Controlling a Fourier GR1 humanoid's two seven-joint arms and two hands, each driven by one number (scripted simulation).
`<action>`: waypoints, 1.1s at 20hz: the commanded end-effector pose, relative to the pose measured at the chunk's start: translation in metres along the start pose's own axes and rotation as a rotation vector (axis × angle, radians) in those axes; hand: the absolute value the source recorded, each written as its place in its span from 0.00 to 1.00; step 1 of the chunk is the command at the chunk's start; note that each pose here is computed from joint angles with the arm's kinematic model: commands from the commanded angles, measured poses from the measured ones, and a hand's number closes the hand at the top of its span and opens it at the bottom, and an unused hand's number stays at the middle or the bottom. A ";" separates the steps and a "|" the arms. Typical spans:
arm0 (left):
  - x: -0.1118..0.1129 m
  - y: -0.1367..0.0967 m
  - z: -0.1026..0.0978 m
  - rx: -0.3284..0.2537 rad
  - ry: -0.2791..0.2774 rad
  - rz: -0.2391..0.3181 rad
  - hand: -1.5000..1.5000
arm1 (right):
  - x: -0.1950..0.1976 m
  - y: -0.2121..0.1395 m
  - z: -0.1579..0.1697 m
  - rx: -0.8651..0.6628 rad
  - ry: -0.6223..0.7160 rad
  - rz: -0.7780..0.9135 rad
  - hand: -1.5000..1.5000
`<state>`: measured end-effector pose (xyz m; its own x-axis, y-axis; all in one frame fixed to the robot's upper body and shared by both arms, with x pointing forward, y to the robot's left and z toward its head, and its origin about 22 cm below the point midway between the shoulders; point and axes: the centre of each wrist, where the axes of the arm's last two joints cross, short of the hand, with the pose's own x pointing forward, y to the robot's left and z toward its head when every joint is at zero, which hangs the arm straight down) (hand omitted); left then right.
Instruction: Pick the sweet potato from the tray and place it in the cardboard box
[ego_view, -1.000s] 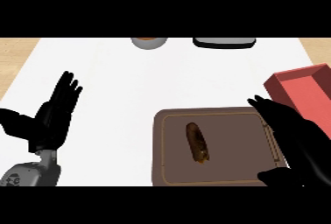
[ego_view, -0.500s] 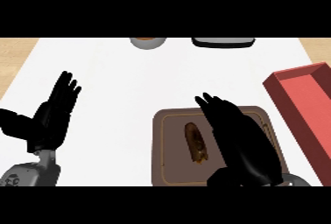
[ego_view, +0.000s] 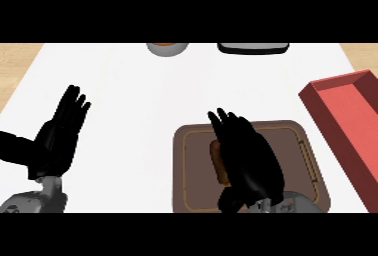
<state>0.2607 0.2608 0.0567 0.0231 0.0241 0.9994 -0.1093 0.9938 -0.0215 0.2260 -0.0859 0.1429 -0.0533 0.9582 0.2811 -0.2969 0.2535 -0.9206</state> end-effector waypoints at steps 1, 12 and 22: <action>-0.003 -0.005 -0.008 0.008 -0.007 0.010 0.50 | 0.007 0.023 -0.013 0.047 0.123 0.024 0.00; -0.015 -0.002 -0.005 0.013 -0.006 0.016 0.50 | 0.005 0.044 -0.025 0.004 0.139 0.036 0.00; -0.002 -0.007 -0.011 0.021 0.010 -0.011 0.50 | -0.019 0.058 -0.041 0.038 0.146 0.015 0.00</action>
<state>0.2642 0.2556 0.0631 0.0222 0.0284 0.9994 -0.1175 0.9927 -0.0256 0.2392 -0.0735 0.0851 0.0565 0.9719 0.2285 -0.3249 0.2343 -0.9163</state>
